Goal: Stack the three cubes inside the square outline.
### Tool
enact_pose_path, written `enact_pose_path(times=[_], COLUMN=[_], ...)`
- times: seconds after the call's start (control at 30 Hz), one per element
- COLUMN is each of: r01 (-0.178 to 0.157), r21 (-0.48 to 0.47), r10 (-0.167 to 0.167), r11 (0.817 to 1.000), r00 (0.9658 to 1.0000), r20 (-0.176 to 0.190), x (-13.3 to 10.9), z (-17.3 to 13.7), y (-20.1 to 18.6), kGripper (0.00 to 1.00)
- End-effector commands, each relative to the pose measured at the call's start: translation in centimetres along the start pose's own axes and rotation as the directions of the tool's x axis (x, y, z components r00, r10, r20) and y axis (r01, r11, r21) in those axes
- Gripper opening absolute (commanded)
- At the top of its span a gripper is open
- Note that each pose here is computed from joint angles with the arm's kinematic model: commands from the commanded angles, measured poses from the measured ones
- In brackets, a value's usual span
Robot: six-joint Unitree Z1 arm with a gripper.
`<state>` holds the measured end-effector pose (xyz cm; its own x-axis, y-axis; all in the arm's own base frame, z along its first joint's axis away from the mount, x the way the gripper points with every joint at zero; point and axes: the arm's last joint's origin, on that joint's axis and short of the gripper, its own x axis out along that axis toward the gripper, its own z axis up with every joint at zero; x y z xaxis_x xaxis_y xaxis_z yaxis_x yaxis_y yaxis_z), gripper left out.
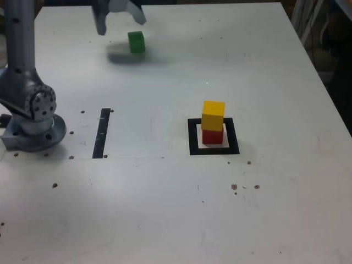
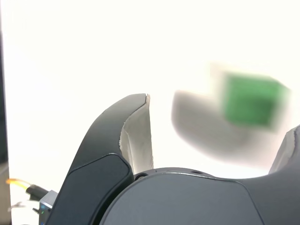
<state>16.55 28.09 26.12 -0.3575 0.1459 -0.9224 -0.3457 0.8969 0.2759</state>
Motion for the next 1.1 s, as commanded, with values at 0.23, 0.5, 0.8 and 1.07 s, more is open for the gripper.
enact_pose_path(times=[0.23,0.5,0.8,1.07], r01=[0.022,0.04,0.073,0.118], r21=[-0.043,0.003,0.082,0.118], r10=[-0.024,-0.04,-0.077,-0.123], r11=[0.999,0.999,0.994,0.986], r00=[0.9985,0.9991,0.9956,0.992], r20=[-0.05,0.01,0.054,0.03], x=[2.5,2.1,2.3,3.2], z=[1.6,2.6,3.9,4.6], y=[1.8,1.4,0.5,0.1], kGripper=[0.98,0.97,0.96,0.84])
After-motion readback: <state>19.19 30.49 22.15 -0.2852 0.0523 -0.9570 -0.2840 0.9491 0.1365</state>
